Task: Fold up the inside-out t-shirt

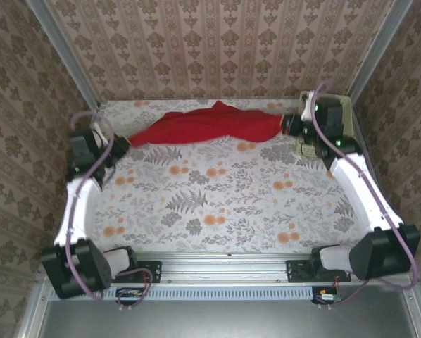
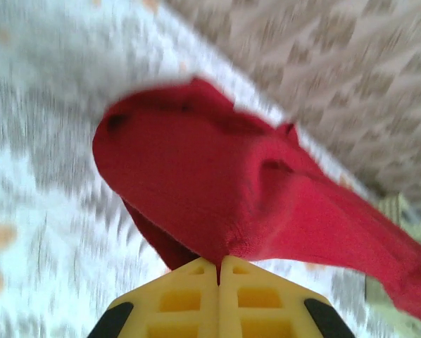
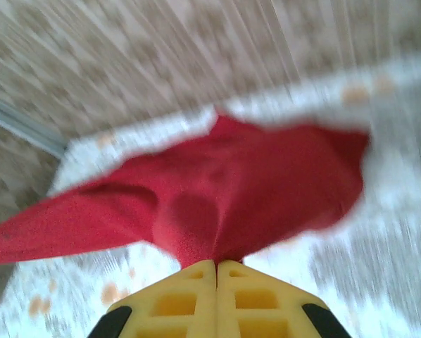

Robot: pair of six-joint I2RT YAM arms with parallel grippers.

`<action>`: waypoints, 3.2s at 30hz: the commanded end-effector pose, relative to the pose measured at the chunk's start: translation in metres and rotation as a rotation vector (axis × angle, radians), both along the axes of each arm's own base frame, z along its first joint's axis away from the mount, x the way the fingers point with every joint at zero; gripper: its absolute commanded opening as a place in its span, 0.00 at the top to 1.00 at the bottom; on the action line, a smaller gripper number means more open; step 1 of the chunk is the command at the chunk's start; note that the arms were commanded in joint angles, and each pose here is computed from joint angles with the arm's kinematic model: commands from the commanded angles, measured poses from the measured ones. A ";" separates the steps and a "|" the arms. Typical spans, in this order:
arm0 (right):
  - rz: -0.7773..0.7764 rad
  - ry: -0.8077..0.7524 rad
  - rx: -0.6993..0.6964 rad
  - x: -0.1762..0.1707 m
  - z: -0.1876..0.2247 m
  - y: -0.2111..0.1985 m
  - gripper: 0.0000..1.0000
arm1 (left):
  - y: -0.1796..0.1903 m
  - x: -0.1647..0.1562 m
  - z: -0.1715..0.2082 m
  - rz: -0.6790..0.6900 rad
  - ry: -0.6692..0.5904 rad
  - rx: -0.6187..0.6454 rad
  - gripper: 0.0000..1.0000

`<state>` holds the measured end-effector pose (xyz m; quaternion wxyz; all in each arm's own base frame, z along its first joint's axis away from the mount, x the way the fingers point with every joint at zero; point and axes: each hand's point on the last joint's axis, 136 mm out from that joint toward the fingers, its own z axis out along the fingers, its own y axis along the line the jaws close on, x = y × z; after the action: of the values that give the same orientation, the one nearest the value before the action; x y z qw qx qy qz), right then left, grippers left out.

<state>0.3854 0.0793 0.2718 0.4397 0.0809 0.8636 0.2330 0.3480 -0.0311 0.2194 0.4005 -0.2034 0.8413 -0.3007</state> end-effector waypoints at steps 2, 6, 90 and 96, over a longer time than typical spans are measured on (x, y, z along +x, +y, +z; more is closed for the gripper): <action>-0.106 0.161 0.014 -0.073 -0.047 -0.020 1.00 | -0.017 -0.055 -0.036 -0.049 0.060 0.026 1.00; -0.208 0.381 0.050 -0.140 -0.113 -0.032 1.00 | -0.023 -0.105 -0.094 -0.034 0.224 -0.007 1.00; -0.291 0.773 -0.335 -0.024 -0.257 -0.014 0.25 | -0.100 0.204 -0.142 -0.278 0.380 0.536 0.83; -0.347 0.794 -0.305 -0.054 -0.258 -0.023 0.32 | -0.084 0.200 -0.133 -0.265 0.367 0.479 0.85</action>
<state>0.3572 0.0660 0.0188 0.1369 0.2105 0.9679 -0.0082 0.5459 -0.1068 0.0659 0.2154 -0.0396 0.9733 -0.0693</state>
